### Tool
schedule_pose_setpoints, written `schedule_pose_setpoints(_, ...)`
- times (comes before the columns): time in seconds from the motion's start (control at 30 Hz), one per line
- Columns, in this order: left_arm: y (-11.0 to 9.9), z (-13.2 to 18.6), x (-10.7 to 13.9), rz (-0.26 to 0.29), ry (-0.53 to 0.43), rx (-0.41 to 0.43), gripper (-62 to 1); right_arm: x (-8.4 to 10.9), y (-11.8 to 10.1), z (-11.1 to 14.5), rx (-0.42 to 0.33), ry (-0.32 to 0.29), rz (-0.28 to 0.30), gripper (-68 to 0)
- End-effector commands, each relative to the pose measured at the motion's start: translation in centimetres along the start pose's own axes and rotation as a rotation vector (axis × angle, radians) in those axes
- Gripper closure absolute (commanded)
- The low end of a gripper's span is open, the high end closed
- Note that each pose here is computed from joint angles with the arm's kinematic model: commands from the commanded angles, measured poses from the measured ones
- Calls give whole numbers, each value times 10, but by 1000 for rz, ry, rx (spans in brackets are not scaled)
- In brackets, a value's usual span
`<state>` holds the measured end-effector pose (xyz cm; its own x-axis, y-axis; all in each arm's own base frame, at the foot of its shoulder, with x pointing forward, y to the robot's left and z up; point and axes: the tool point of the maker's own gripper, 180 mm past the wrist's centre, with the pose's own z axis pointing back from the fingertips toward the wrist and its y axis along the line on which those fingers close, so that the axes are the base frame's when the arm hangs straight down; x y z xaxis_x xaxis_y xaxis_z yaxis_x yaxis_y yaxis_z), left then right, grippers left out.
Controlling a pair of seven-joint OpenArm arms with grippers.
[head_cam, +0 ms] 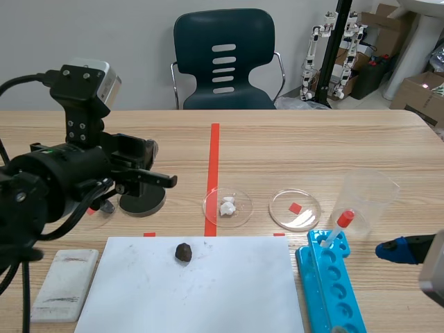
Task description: Lower the mineral onto the iron filings and hold still
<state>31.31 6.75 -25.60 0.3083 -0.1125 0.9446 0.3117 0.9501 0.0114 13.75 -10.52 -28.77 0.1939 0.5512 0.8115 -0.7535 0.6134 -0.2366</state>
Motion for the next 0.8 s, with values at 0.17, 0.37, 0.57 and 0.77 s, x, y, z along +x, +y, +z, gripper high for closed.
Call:
schedule_pose_setpoints(0.17,-3,51,19,-35,-107,-43,-156,9,-4,0,-3,-26,17,-547)
schedule_pose_setpoints(0.37,7,87,12,-41,-67,7,-156,9,-4,0,-3,-26,17,-547)
schedule_pose_setpoints(0.57,8,111,-8,-76,1,21,-156,9,-4,0,-3,-26,17,-547)
schedule_pose_setpoints(0.77,-6,131,-17,-106,-10,-29,-156,9,-4,0,-3,-26,17,-547)
